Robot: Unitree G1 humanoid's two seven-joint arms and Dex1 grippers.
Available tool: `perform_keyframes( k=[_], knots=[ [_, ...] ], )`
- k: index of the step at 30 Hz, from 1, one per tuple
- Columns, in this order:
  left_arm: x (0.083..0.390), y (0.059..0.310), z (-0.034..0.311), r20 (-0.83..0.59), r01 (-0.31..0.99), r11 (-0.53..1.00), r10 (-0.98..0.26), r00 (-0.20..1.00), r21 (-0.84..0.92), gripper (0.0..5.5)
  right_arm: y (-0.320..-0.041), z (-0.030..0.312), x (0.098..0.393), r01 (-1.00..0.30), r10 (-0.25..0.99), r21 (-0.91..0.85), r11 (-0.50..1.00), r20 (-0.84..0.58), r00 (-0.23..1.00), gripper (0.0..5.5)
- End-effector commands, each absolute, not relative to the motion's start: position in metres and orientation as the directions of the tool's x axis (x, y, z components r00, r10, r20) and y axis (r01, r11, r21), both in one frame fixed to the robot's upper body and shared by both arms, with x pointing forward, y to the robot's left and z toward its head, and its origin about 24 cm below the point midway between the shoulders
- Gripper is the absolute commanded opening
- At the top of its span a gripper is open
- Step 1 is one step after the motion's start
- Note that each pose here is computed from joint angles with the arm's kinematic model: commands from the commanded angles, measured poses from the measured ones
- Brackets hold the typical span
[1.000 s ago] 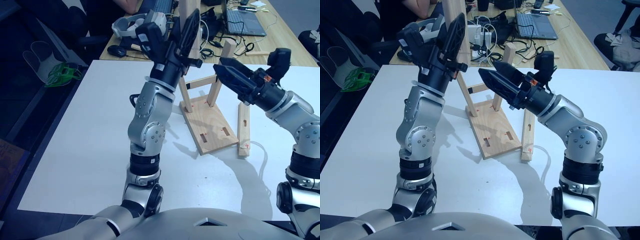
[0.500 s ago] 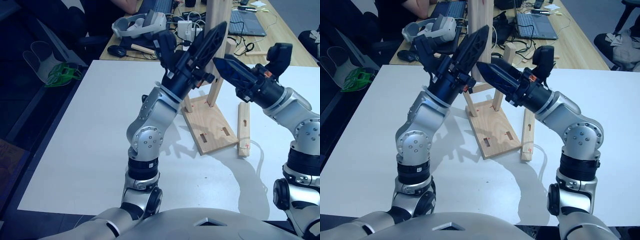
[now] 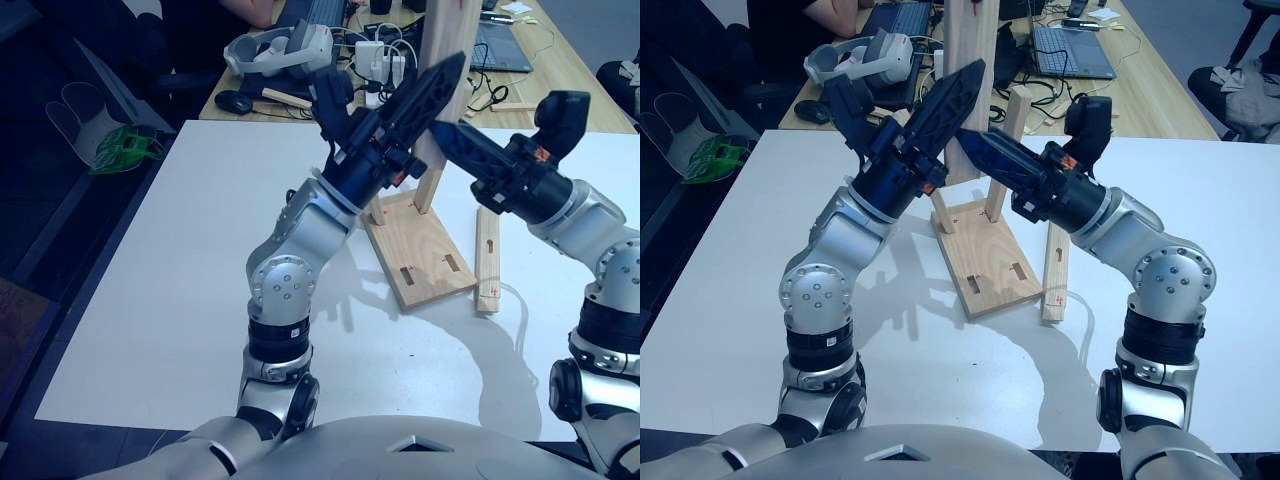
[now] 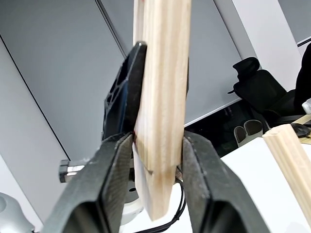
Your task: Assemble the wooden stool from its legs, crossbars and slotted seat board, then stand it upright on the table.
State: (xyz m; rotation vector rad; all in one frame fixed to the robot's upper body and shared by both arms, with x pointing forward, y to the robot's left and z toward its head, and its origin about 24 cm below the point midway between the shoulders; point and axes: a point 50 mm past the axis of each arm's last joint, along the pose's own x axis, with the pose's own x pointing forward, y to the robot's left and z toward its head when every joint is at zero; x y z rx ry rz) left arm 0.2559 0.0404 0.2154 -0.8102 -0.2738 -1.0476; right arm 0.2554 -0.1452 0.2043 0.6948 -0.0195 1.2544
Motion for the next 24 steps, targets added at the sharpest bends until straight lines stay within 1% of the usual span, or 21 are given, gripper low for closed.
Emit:
perform_keyframes(
  k=[1,4,7,11,12,13,14,15,21,24],
  knots=[
    [0.250,0.035,0.218,0.565,0.876,0.208,-0.695,0.445,-0.434,1.03,-0.145,0.202,0.253,-0.860,0.870,0.488,0.146,0.351,0.347,1.39],
    [0.249,0.036,0.219,0.568,0.888,0.203,-0.705,0.425,-0.413,1.03,-0.144,0.202,0.253,-0.855,0.865,0.500,0.137,0.360,0.349,1.36],
    [0.247,0.038,0.219,0.568,0.909,0.180,-0.730,0.380,-0.376,1.03,-0.144,0.202,0.253,-0.854,0.862,0.503,0.134,0.366,0.351,1.33],
    [0.248,0.039,0.220,0.571,0.912,0.186,-0.729,0.378,-0.366,1.03,-0.142,0.203,0.252,-0.861,0.853,0.489,0.137,0.384,0.354,1.31],
    [0.249,0.039,0.220,0.571,0.910,0.191,-0.726,0.383,-0.369,1.39,-0.142,0.204,0.251,-0.865,0.849,0.482,0.140,0.392,0.355,1.31],
    [0.249,0.039,0.220,0.572,0.910,0.191,-0.725,0.384,-0.369,1.46,-0.142,0.205,0.251,-0.869,0.844,0.475,0.142,0.400,0.357,1.27],
    [0.250,0.040,0.220,0.571,0.909,0.197,-0.724,0.387,-0.367,1.70,-0.142,0.206,0.251,-0.871,0.840,0.469,0.143,0.408,0.358,1.09],
    [0.251,0.041,0.221,0.571,0.908,0.204,-0.721,0.392,-0.366,1.84,-0.142,0.206,0.251,-0.873,0.837,0.466,0.144,0.413,0.358,1.04],
    [0.259,0.049,0.221,0.558,0.898,0.259,-0.711,0.427,-0.357,2.78,-0.141,0.208,0.251,-0.876,0.830,0.458,0.151,0.423,0.364,1.04],
    [0.262,0.066,0.212,0.511,0.903,0.285,-0.751,0.419,-0.322,2.85,-0.143,0.210,0.252,-0.878,0.821,0.449,0.162,0.432,0.373,1.04]
  ],
)
